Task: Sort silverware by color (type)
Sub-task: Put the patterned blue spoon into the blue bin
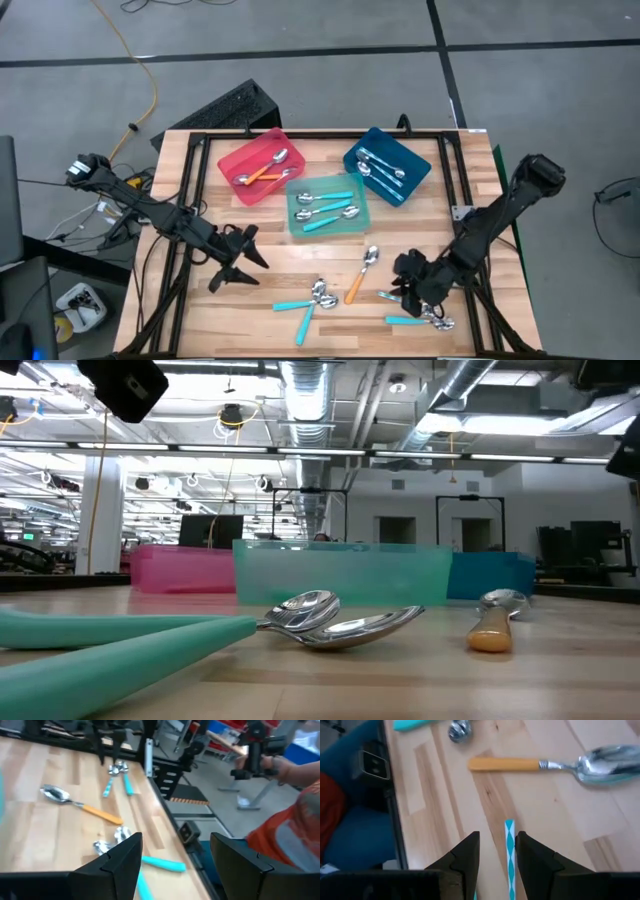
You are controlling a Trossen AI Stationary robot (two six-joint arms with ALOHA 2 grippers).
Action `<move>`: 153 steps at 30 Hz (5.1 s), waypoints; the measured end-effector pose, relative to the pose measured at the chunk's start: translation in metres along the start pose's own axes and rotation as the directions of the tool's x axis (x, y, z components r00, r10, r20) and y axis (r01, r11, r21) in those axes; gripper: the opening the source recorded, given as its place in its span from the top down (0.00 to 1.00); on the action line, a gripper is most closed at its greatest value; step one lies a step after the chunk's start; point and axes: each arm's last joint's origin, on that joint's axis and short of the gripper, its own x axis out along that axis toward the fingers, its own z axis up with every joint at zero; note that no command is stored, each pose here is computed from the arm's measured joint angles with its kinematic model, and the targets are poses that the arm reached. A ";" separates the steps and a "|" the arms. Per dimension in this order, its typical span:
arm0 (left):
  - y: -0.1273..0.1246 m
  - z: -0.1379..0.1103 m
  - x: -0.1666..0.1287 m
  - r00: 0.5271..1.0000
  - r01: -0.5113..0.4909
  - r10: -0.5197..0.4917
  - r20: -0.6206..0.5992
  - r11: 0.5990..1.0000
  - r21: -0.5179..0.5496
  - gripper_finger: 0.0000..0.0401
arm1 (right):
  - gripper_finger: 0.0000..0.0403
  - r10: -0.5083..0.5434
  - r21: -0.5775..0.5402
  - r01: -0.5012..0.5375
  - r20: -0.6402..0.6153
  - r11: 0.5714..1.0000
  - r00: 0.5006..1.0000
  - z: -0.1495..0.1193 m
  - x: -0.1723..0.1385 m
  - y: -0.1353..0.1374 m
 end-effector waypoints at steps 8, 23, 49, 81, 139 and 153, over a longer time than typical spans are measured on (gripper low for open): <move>0.000 0.002 0.000 0.999 -0.032 0.030 0.028 0.996 0.077 0.46 | 0.63 0.010 -0.018 -0.010 0.000 1.000 1.000 -0.006 0.019 0.006; -0.006 0.016 -0.011 0.988 0.006 -0.021 0.155 0.995 0.099 0.46 | 0.63 0.205 -0.172 -0.165 0.250 0.971 0.946 0.041 0.020 0.016; -0.005 0.016 -0.024 0.989 -0.043 0.010 0.148 0.974 0.221 0.46 | 0.51 -0.117 -0.046 0.112 -0.138 0.993 0.983 0.055 0.011 -0.014; -0.003 0.012 -0.023 0.992 -0.073 0.049 0.116 0.976 0.206 0.46 | 0.51 -0.320 -0.110 0.301 -0.355 0.947 0.879 0.022 0.032 0.007; 0.000 0.008 -0.023 0.994 -0.096 0.082 0.076 0.975 0.201 0.46 | 0.51 -0.417 -0.158 0.386 -0.317 0.909 0.852 -0.004 0.063 0.025; 0.000 0.007 -0.023 0.994 -0.096 0.082 0.074 0.975 0.201 0.46 | 0.51 -0.432 -0.218 0.377 -0.346 0.900 0.833 -0.027 0.073 0.030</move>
